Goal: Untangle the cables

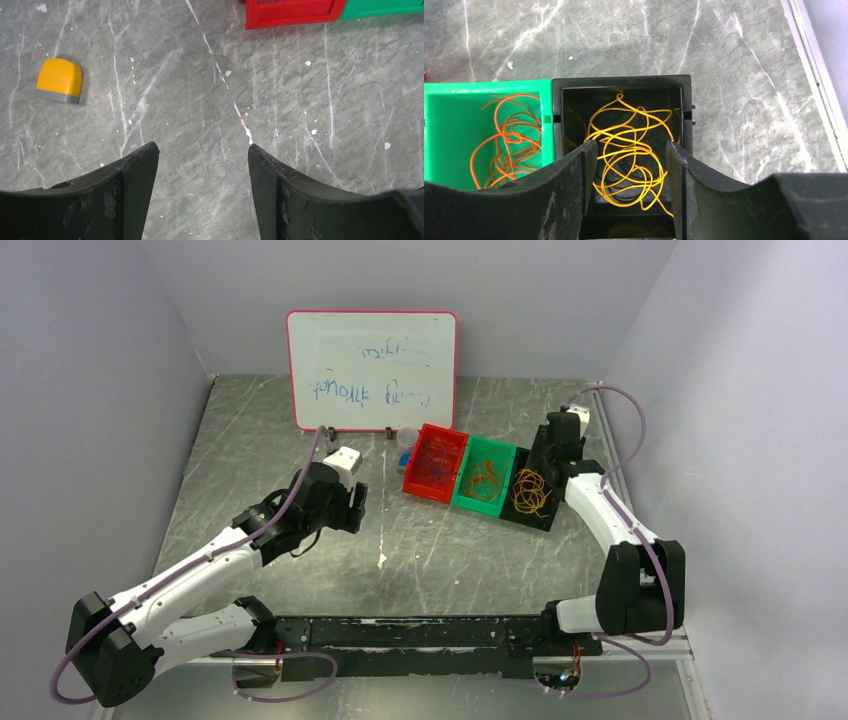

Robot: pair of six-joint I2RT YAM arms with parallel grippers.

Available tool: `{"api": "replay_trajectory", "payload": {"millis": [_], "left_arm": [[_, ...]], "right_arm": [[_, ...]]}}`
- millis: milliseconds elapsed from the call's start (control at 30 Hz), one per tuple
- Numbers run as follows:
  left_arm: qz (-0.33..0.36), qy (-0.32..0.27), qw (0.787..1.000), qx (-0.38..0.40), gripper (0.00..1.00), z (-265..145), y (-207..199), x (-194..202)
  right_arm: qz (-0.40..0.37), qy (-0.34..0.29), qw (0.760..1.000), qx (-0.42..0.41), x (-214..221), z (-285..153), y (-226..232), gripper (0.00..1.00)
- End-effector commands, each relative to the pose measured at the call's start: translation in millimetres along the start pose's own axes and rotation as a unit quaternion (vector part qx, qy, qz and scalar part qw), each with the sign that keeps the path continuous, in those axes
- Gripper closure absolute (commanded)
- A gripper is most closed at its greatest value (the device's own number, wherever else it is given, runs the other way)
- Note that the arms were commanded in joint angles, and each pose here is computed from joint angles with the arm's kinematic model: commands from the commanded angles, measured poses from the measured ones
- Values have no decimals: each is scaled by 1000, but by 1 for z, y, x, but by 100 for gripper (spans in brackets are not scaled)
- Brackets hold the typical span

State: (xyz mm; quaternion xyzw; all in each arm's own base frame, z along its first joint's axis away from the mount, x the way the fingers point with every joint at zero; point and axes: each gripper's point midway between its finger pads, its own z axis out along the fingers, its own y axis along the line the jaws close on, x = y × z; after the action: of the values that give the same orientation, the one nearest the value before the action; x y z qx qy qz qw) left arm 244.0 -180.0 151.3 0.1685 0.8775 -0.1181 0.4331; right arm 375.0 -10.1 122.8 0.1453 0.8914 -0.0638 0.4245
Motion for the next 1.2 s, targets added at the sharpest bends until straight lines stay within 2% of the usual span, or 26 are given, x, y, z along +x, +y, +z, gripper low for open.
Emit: {"api": "replay_trajectory", "payload": {"millis": [0, 200, 300, 333, 467, 633, 700, 800, 867, 967, 1167], "left_arm": [[-7, -22, 1000, -4, 29, 0, 3, -11], [-27, -37, 999, -19, 26, -3, 10, -17], [-56, -40, 997, -41, 24, -3, 28, -21], [-69, -44, 996, -47, 24, -3, 35, -24], [-131, -66, 985, -92, 22, -9, 82, -37], [-171, -121, 966, -152, 17, -43, 122, -53], [-171, -152, 959, -164, 7, -60, 127, -60], [-180, -191, 947, -184, 1, -87, 133, -63], [-188, -209, 940, -195, 0, -102, 136, -60], [-197, -229, 932, -202, 0, -118, 137, -51], [-204, -290, 913, -201, 0, -152, 137, -57]], "right_arm": [[16, -19, 1000, -6, -14, -17, -3, 42], [45, -76, 989, -121, -39, -52, 30, 34], [75, -64, 979, -181, -38, -68, 50, 29], [82, -59, 975, -196, -37, -72, 55, 26], [94, -88, 968, -217, -41, -88, 61, 1], [82, -131, 968, -199, -50, -106, 45, 0], [70, -158, 966, -194, -55, -116, 38, 0], [51, -180, 962, -200, -57, -132, 33, 0], [21, -186, 959, -212, -54, -139, 34, 0], [18, -191, 956, -221, -53, -146, 34, 0], [10, -229, 942, -243, -59, -162, 36, 0]]}}
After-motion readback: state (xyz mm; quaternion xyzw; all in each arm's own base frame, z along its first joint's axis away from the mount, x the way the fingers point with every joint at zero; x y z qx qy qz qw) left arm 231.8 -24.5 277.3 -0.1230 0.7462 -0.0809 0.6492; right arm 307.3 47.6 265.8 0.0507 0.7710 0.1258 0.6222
